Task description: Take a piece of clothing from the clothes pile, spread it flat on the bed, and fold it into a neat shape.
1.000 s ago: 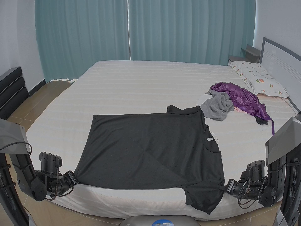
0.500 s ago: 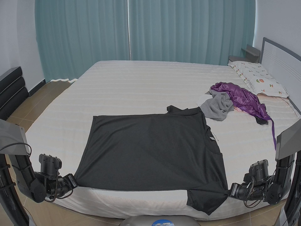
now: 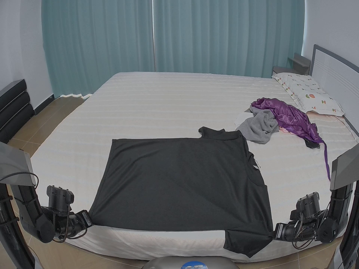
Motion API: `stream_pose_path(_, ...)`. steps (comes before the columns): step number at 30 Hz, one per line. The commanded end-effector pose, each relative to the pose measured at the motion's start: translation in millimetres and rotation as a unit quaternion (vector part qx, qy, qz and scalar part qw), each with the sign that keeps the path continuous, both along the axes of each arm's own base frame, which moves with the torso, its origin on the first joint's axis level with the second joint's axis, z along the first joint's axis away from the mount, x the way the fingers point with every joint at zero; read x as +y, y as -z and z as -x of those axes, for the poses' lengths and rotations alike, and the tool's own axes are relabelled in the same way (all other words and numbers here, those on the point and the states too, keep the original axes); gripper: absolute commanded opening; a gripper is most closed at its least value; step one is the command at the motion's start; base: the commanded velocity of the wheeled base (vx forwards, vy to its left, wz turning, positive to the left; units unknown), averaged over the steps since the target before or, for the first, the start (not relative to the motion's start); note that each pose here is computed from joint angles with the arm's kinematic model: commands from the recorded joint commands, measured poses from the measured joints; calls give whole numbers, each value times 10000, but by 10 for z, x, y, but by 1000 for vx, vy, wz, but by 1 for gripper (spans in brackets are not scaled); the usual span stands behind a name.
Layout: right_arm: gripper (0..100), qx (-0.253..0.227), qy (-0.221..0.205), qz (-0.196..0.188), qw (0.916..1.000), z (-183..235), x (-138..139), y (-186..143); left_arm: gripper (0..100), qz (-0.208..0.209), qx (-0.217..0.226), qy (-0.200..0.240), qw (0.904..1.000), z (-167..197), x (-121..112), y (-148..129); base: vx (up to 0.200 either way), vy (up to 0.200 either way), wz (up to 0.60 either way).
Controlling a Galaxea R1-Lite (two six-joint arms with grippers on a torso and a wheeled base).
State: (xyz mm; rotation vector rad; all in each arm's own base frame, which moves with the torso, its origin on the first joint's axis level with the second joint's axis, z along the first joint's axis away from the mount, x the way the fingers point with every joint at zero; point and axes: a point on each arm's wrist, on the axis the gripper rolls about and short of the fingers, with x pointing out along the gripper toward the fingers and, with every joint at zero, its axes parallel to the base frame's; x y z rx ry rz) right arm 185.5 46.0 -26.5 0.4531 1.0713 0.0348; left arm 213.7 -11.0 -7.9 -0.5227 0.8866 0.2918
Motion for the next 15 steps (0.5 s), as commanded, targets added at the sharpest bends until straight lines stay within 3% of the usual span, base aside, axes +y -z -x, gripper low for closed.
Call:
stream_pose_path(1,0,139,-24,30,9999,53,-5,21,0,-4,30,7,10000,8,-3,9,0,0,0)
stream_pose_path(15,0,457,-244,213,9984,127,2,53,0,-116,165,164,9997,72,-6,30,0,0,0)
